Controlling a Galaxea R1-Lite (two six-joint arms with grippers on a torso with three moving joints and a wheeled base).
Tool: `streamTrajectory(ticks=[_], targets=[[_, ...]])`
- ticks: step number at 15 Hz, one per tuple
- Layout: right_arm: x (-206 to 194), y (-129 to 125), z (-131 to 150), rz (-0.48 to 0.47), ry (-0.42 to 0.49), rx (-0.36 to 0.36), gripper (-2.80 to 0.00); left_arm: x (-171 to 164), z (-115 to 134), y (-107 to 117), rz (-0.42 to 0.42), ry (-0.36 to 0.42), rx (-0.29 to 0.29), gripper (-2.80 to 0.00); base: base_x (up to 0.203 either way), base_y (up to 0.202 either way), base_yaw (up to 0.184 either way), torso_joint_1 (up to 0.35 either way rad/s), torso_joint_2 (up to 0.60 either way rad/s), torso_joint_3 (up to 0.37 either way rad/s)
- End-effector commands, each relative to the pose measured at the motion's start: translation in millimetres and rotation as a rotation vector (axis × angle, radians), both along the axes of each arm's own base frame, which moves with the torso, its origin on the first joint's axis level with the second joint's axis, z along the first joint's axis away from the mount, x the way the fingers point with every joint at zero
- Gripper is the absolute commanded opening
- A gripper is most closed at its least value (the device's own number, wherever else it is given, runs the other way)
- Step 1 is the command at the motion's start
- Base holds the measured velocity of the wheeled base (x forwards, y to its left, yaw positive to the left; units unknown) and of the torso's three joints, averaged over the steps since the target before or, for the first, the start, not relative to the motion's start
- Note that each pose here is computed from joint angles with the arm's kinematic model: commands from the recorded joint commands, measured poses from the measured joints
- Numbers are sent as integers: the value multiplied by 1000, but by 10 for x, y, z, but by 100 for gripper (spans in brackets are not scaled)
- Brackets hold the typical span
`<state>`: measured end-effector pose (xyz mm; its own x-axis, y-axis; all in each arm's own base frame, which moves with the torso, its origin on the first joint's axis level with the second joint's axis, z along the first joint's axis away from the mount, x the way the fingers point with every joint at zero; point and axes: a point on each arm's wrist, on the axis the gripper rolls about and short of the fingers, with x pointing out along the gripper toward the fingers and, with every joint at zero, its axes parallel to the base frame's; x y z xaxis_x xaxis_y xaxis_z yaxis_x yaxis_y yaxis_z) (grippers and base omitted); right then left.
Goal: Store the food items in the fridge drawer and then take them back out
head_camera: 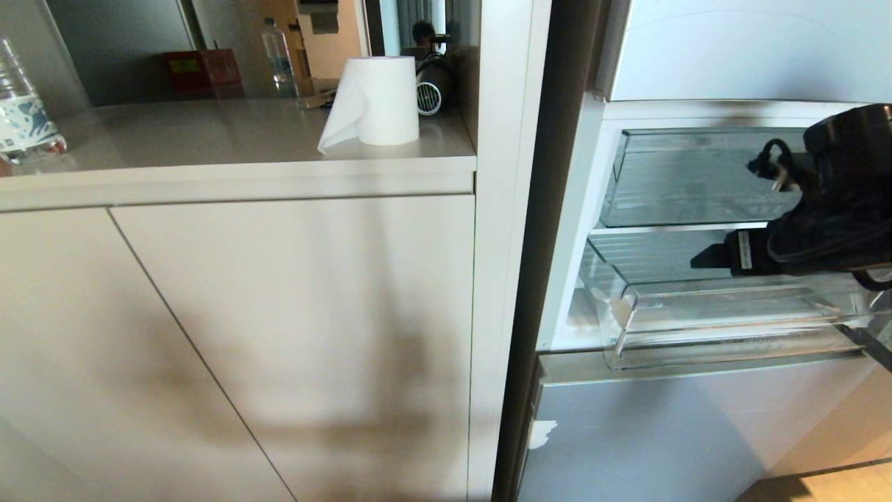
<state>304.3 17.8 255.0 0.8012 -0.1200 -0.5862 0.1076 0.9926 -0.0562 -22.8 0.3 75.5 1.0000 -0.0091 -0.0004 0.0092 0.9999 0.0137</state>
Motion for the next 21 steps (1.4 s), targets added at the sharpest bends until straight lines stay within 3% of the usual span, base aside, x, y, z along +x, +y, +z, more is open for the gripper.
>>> streamTrajectory(ticks=[1,4,9,13,17,19,21], targets=[[189,-11,-188,-5,71,-2,0,0,0,0,0,0,0,-280,0,0,0,0,0,0],[151,-28,-243,8,136,13,0,0,0,0,1,0,0,-280,0,0,0,0,0,0],[-170,-152,-89,18,211,75,0,0,0,0,1,0,0,-280,0,0,0,0,0,0],[-406,-259,-7,20,232,124,0,0,0,0,0,0,0,-280,0,0,0,0,0,0],[-526,-255,-44,21,257,124,0,0,0,0,0,0,0,-280,0,0,0,0,0,0],[-528,-251,-3,30,229,140,0,0,0,0,0,0,0,-280,0,0,0,0,0,0],[-521,-242,98,54,135,162,0,0,0,0,0,0,0,-280,0,0,0,0,0,0]])
